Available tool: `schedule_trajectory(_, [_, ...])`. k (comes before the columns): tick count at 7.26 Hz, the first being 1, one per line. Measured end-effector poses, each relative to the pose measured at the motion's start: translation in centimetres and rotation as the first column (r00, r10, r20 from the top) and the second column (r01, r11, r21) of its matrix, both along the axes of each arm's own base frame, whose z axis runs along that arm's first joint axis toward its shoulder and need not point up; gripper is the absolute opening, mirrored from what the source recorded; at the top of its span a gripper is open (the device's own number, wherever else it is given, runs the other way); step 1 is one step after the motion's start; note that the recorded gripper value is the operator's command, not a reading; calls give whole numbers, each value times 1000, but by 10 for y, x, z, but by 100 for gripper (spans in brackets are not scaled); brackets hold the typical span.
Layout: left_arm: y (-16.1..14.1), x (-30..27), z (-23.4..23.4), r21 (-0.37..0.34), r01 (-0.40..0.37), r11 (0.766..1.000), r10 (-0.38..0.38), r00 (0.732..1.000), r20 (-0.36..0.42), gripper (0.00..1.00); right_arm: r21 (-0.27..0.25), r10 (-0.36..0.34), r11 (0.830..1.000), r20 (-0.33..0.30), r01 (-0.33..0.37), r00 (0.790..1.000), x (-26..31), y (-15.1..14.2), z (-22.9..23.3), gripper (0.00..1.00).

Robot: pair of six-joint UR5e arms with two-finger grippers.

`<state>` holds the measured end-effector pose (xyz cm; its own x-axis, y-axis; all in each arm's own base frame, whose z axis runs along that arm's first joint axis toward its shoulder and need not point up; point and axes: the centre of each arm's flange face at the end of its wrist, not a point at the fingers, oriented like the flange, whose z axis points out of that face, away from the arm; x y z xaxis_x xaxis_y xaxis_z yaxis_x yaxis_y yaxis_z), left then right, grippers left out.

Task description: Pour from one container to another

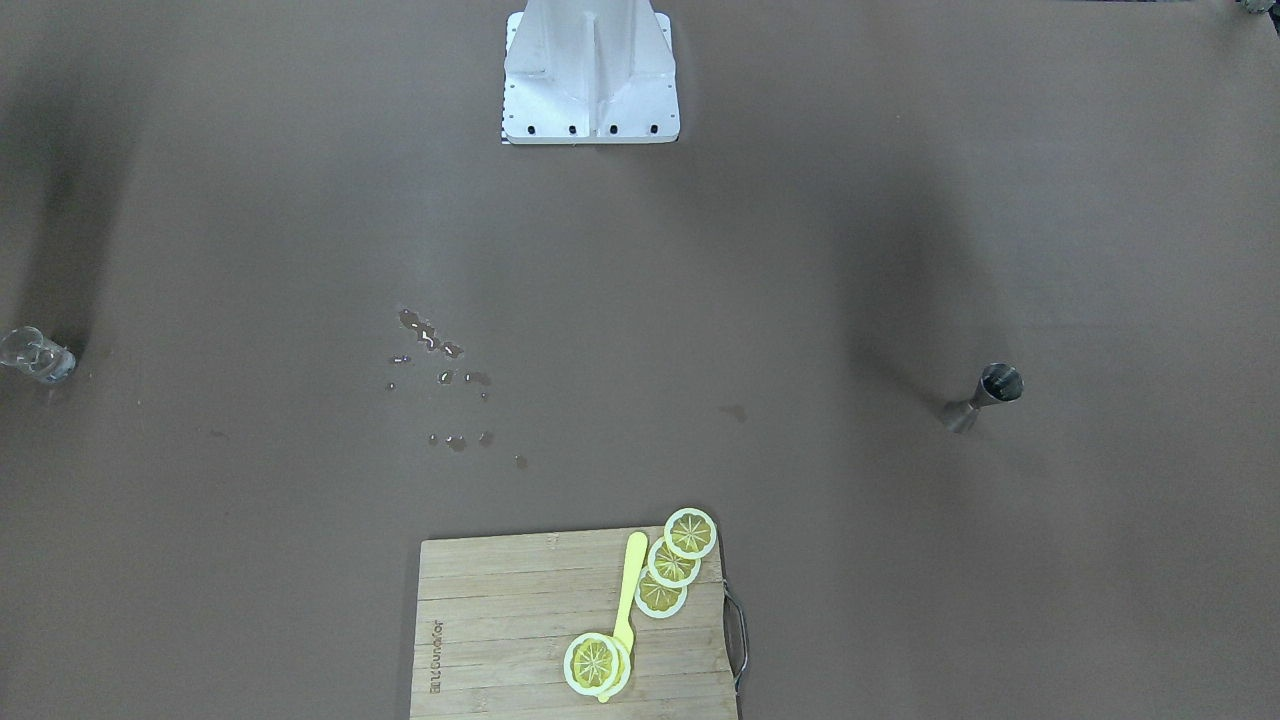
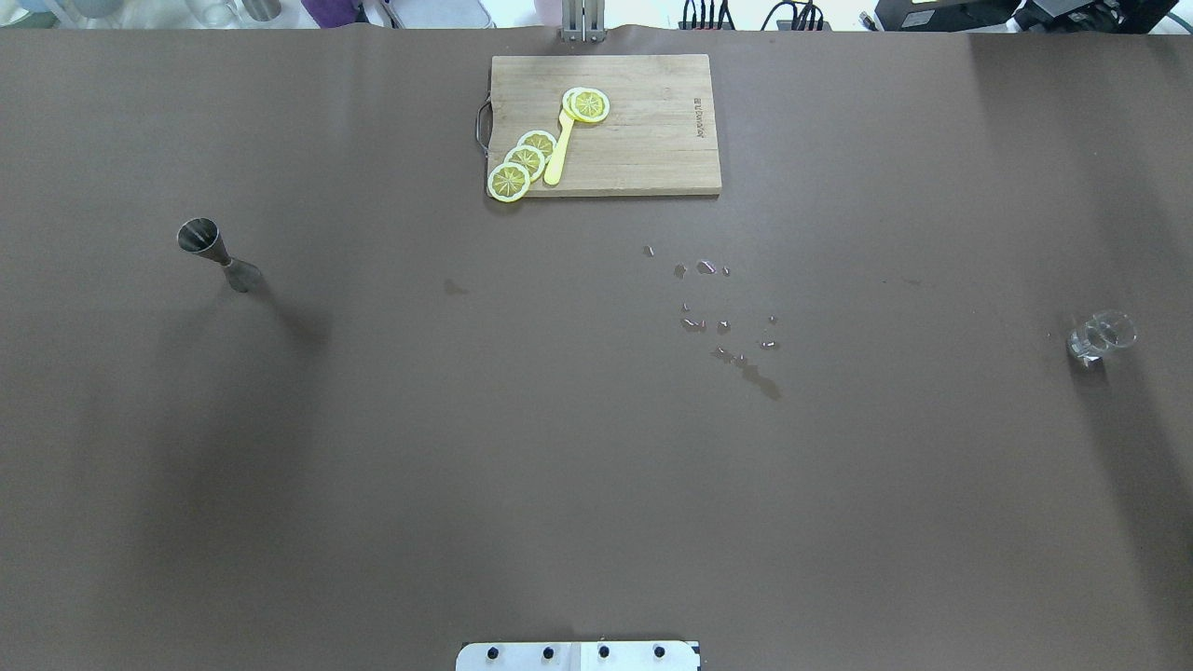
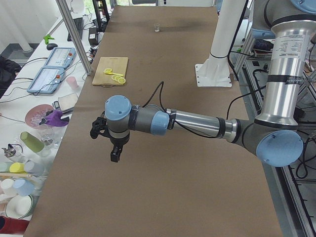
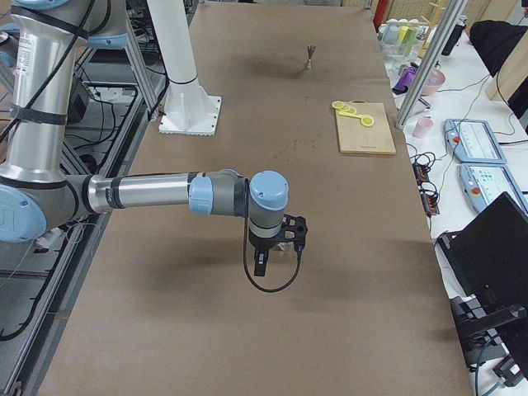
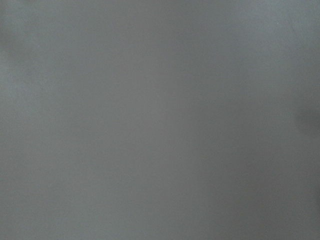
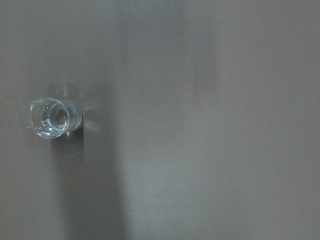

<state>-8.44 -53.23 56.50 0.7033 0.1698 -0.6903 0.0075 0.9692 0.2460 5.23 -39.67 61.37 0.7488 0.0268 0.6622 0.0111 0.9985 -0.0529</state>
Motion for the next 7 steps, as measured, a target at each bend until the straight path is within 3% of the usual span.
schedule_trajectory(3, [-12, 3, -56, 76, 57, 996, -55, 998, -18, 98, 28, 0, 1000, 7, 0, 1000, 0, -1, -14, 100])
schedule_trajectory(5, [-21, 28, -105, 186, 109, 976, -98, 993, -66, 98, 31, 0, 1000, 9, 0, 1000, -1, -1, -16, 100])
schedule_trajectory(7, [-26, 66, -151, 197, 169, 966, -145, 981, -131, 97, 30, -1, 1000, 9, 1, 1000, -1, 0, -15, 100])
